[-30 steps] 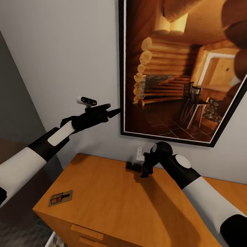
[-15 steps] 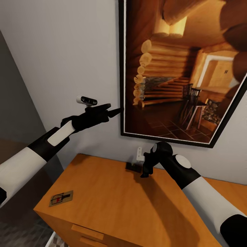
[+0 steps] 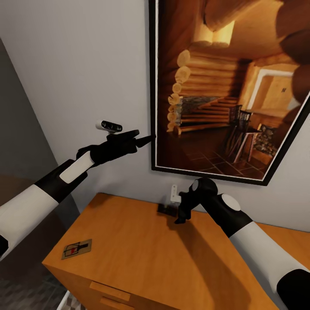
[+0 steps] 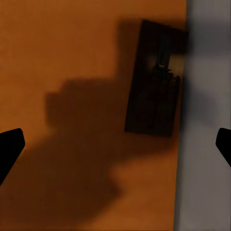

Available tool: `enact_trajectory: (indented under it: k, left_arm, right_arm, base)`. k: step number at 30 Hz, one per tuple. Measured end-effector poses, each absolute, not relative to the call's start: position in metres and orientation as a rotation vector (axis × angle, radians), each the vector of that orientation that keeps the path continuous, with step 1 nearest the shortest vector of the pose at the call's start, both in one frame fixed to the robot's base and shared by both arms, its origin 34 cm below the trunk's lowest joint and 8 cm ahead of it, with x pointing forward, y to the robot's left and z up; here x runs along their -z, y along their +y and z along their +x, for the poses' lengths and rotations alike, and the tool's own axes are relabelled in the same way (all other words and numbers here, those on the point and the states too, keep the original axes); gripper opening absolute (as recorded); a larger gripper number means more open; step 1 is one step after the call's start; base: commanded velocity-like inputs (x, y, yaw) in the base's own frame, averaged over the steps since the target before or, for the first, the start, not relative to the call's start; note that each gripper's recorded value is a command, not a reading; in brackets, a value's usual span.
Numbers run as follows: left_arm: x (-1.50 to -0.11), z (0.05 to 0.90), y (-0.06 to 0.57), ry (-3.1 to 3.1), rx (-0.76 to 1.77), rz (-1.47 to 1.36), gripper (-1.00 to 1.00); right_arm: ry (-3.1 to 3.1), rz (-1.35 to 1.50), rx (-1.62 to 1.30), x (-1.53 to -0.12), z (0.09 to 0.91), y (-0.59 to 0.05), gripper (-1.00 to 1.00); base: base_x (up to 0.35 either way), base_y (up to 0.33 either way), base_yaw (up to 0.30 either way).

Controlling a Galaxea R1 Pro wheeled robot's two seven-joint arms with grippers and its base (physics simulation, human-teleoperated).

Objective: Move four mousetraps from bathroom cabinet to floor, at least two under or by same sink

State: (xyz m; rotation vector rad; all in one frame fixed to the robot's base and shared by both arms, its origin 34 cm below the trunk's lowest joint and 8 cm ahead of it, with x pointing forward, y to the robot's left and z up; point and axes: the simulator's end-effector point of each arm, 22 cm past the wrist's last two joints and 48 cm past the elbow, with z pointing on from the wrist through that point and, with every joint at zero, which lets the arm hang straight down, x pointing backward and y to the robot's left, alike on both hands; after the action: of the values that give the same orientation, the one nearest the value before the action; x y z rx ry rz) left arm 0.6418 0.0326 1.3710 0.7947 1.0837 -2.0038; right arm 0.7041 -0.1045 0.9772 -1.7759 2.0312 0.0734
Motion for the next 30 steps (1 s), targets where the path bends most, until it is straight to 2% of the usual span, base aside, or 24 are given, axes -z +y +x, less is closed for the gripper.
enact_trajectory:
  k: [10, 30]
  left_arm:
    - [-1.380, 0.631, 0.029, 1.063, 2.012, 0.825, 1.00]
    - [-1.381, 0.630, 0.029, 1.060, 2.012, 0.829, 1.00]
  right_arm:
    - [1.979, -1.774, -0.210, -0.986, 0.693, -0.086, 1.00]
    - [1.954, -1.784, -0.234, -0.988, 0.691, -0.081, 1.00]
  base:
    - [0.000, 0.000, 0.000]
    - [0.000, 0.000, 0.000]
